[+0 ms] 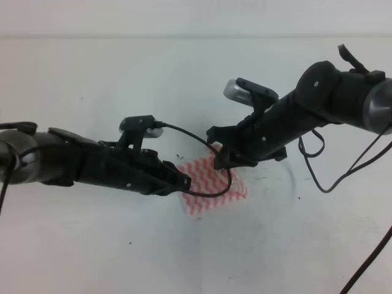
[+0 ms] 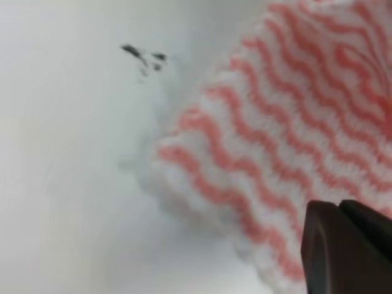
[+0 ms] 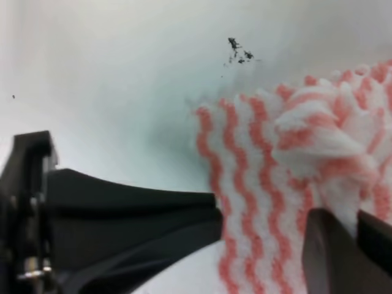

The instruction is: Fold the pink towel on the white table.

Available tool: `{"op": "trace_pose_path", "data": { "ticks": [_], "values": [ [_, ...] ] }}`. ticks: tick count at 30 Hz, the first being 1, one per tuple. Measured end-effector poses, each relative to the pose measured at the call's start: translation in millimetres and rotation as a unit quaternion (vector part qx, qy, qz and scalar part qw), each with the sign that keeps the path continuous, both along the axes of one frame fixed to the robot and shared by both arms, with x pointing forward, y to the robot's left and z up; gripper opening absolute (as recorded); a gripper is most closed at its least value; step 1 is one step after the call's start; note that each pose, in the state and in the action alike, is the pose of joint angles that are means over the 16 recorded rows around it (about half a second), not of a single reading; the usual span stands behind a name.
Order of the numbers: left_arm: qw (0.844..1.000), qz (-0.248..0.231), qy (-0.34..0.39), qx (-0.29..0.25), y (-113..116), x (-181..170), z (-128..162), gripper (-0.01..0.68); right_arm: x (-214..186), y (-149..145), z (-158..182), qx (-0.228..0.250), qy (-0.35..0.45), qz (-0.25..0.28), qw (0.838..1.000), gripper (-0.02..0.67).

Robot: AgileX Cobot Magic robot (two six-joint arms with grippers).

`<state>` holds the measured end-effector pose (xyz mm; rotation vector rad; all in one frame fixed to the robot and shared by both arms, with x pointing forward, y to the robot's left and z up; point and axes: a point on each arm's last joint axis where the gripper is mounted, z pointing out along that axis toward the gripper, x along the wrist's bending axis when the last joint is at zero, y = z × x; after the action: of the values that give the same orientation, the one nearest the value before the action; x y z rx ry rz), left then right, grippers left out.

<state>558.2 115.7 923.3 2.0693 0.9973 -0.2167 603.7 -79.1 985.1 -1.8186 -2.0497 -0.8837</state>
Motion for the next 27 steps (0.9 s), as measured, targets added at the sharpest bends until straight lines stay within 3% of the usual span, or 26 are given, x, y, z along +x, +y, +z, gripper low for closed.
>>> {"op": "trace_pose_path", "data": {
  "ticks": [27],
  "values": [
    [0.999,-0.003,0.032,-0.025,-1,2,-20,-0.004,-10,20,-4,0.002,0.000,0.022,1.000,-0.016]
  ]
}}
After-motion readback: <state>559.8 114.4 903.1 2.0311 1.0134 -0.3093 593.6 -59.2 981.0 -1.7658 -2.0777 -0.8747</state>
